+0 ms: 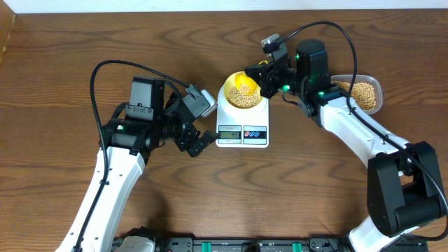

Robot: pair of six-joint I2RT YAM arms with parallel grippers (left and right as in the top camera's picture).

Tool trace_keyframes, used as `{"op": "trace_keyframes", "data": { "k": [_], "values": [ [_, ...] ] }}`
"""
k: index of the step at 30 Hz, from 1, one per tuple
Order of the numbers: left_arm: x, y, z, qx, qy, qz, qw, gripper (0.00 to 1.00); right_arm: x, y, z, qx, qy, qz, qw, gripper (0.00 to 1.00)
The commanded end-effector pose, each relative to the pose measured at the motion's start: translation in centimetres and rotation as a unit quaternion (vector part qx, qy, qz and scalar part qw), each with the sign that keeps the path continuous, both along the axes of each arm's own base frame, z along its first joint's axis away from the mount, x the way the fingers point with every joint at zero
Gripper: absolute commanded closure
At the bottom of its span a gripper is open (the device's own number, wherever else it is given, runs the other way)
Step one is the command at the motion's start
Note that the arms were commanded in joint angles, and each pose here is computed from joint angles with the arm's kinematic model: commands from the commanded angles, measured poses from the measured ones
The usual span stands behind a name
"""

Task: Scoop item into bowl and weigh 50g on scale

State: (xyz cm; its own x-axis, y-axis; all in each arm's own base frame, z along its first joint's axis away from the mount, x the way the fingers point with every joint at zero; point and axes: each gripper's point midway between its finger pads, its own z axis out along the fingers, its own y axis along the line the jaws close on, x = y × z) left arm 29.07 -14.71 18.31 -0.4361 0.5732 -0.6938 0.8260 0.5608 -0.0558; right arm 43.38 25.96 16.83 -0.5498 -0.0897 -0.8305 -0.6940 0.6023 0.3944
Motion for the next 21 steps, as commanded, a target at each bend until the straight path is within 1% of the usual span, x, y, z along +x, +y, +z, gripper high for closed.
{"op": "trace_keyframes", "data": {
  "k": [1,5,8,12,15,17,19,21],
  "values": [
    [-0.2,0.0,-0.4,-0.001,0.005,-0.006,1.0,0.02,0.3,-0.1,-0.8,-0.022,-0.009,-0.008,1.0,0.99],
    [-0.2,0.0,-0.4,-0.001,0.005,-0.006,1.0,0.02,0.2,-0.1,-0.8,-0.015,-0.001,-0.006,1.0,0.99],
    [-0.2,0.0,-0.4,-0.001,0.005,-0.006,1.0,0.02,0.7,-0.6,-0.8,-0.019,-0.006,-0.019,1.0,0.99],
    [-0.2,0.0,-0.4,-0.001,0.005,-0.006,1.0,0.02,0.2,-0.2,-0.7,-0.016,-0.008,-0.002,1.0,0.99],
    [-0.2,0.0,-0.4,-0.001,0.005,-0.006,1.0,0.02,1.2,-1.2,-1.0,-0.031,-0.01,-0.034,0.999,0.99],
    [-0.2,0.0,-0.4,-0.001,0.005,-0.006,1.0,0.02,0.7,-0.7,-0.7,-0.012,0.002,-0.02,1.0,0.99],
    [-0.2,0.0,-0.4,-0.001,0.005,-0.006,1.0,0.02,0.2,-0.4,-0.8,-0.019,-0.008,-0.001,1.0,0.99],
    [-0.2,0.0,-0.4,-0.001,0.005,-0.006,1.0,0.02,0.8,-0.9,-1.0,-0.03,-0.012,-0.019,0.999,0.99]
  ]
}}
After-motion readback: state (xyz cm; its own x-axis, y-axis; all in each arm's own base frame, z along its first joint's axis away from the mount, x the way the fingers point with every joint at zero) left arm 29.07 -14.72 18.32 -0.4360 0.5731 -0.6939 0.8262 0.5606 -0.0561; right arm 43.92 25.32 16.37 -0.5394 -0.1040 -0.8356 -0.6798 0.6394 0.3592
